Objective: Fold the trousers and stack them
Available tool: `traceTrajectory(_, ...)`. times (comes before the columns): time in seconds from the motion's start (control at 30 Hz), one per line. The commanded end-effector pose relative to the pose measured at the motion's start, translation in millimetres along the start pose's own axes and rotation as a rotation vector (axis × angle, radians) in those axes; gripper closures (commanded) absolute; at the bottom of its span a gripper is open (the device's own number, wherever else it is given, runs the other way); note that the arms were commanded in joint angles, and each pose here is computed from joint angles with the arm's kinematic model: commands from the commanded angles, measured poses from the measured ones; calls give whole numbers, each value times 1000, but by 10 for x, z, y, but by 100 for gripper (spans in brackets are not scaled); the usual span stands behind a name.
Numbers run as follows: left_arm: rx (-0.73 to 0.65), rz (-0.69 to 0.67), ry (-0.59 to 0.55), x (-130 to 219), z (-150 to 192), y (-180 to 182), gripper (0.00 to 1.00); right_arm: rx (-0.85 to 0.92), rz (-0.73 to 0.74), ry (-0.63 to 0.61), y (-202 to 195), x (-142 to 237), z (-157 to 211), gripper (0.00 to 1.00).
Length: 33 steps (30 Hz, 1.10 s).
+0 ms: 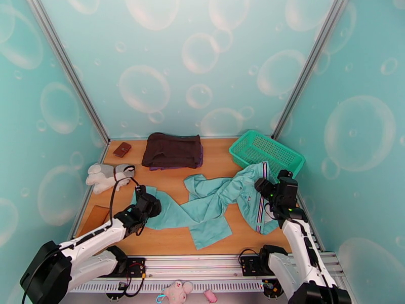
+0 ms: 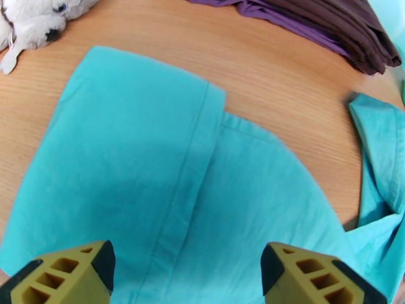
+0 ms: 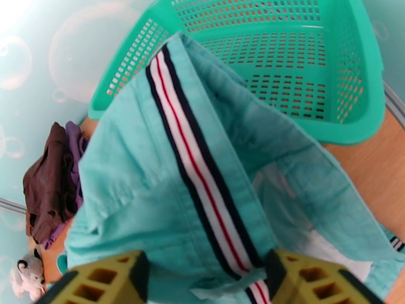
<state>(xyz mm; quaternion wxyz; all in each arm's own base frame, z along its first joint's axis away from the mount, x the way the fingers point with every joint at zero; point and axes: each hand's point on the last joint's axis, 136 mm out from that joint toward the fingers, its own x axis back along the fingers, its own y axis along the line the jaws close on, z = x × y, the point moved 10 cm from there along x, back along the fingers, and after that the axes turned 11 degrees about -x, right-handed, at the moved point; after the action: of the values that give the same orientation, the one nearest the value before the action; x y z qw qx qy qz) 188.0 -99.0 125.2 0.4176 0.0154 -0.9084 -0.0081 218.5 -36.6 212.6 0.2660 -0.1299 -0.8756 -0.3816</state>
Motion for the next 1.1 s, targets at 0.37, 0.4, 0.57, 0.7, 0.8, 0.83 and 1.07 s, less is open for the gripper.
traceTrajectory(0.37,22,-111,72,0,75,-121,39,63,-130,-78,128,204,-64,100)
traceTrajectory(0.4,14,-123,71,54,117,-146,38,65,-131,-77,131,222,-61,100)
traceTrajectory(0.57,123,-105,-12,135,310,-126,38,68,-150,-78,137,286,-37,100)
traceTrajectory(0.7,288,-98,-51,82,423,28,34,47,-46,-89,33,277,-16,68)
traceTrajectory(0.8,308,-110,-67,144,407,80,34,27,-24,-72,-21,218,1,51)
traceTrajectory(0.83,316,-105,-73,161,407,95,34,21,-37,-54,-28,189,9,46)
traceTrajectory(1.07,371,-37,-92,171,385,201,38,5,-113,-41,-76,49,43,46)
